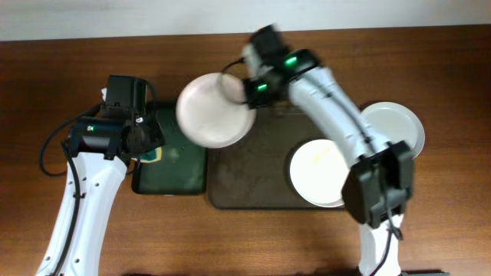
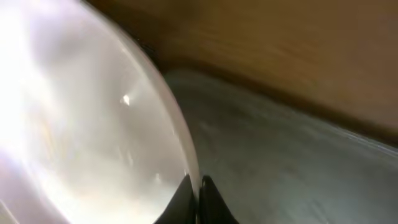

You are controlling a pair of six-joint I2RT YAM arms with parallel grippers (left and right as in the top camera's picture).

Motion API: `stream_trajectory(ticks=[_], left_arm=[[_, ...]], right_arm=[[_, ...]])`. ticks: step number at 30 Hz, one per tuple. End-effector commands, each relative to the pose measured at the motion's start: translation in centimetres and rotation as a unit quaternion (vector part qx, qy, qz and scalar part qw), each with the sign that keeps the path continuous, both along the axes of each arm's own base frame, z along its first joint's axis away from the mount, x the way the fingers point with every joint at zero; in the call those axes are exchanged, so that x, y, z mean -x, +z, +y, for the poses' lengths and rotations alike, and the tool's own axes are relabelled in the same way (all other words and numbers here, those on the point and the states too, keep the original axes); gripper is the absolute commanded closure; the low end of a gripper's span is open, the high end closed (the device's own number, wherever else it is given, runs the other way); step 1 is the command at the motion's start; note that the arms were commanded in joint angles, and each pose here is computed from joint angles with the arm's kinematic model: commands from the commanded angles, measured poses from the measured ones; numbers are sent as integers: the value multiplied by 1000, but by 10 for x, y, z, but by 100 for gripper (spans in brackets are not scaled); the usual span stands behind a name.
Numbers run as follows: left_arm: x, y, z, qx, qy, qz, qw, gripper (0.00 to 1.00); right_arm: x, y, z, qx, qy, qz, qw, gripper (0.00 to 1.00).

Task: Clean dirty plates on tray and stack at the side
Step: 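Lift the cleaned plate with the right gripper and carry it right, then lower the plate onto the plate at the right and open the right gripper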

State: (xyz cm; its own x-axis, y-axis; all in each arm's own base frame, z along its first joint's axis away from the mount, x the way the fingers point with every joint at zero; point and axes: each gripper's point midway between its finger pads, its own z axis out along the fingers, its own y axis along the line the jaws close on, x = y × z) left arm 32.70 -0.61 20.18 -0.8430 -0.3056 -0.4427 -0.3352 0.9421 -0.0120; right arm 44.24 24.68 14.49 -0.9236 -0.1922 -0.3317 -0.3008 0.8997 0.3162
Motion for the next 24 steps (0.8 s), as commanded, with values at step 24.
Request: stream_trajectory(ticks=[24], left_arm=[[-3, -1, -20, 46, -29, -3, 999, 100]], right_arm=[[99, -85, -431, 63, -466, 214, 856, 96]])
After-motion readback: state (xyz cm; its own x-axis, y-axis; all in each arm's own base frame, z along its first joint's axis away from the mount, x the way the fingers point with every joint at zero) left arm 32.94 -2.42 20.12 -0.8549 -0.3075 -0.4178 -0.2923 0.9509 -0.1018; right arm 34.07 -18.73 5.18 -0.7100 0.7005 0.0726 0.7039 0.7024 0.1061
